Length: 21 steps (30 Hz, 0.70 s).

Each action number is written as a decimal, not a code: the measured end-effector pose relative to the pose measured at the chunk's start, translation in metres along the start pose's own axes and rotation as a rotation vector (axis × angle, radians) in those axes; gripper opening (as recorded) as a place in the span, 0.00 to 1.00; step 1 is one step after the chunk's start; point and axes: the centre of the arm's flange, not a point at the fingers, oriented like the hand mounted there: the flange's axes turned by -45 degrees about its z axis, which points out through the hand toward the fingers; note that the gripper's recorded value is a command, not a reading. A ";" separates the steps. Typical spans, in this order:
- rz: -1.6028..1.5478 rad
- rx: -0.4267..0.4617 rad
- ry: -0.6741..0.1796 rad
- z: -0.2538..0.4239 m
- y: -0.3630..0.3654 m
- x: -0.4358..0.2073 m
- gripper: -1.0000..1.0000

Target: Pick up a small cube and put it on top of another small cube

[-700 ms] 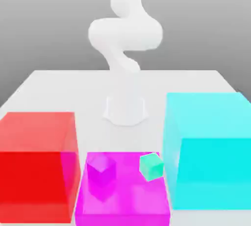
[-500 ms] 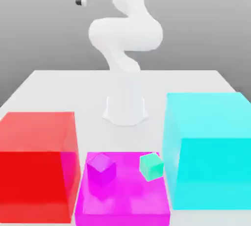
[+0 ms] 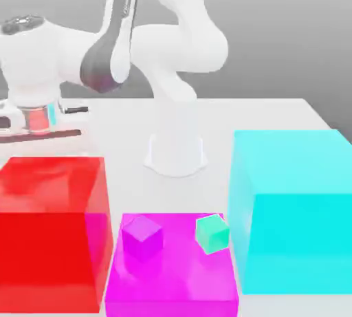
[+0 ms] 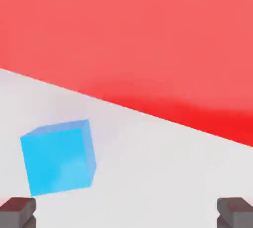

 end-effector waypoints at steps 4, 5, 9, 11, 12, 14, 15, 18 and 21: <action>-0.072 -0.007 0.043 0.027 -0.028 -0.002 0.50; -0.085 -0.010 0.046 0.033 -0.031 0.000 0.50; -0.090 -0.014 0.048 0.061 -0.031 0.001 0.50; -0.088 -0.015 0.047 0.077 -0.031 0.000 0.50; -0.088 -0.015 0.046 0.085 -0.032 0.000 0.50; -0.087 -0.014 0.046 0.092 -0.032 0.000 0.00; -0.087 -0.014 0.046 0.092 -0.032 0.000 0.00; -0.087 -0.011 0.046 0.092 -0.033 0.000 0.00; -0.087 -0.012 0.047 0.087 -0.032 0.000 0.00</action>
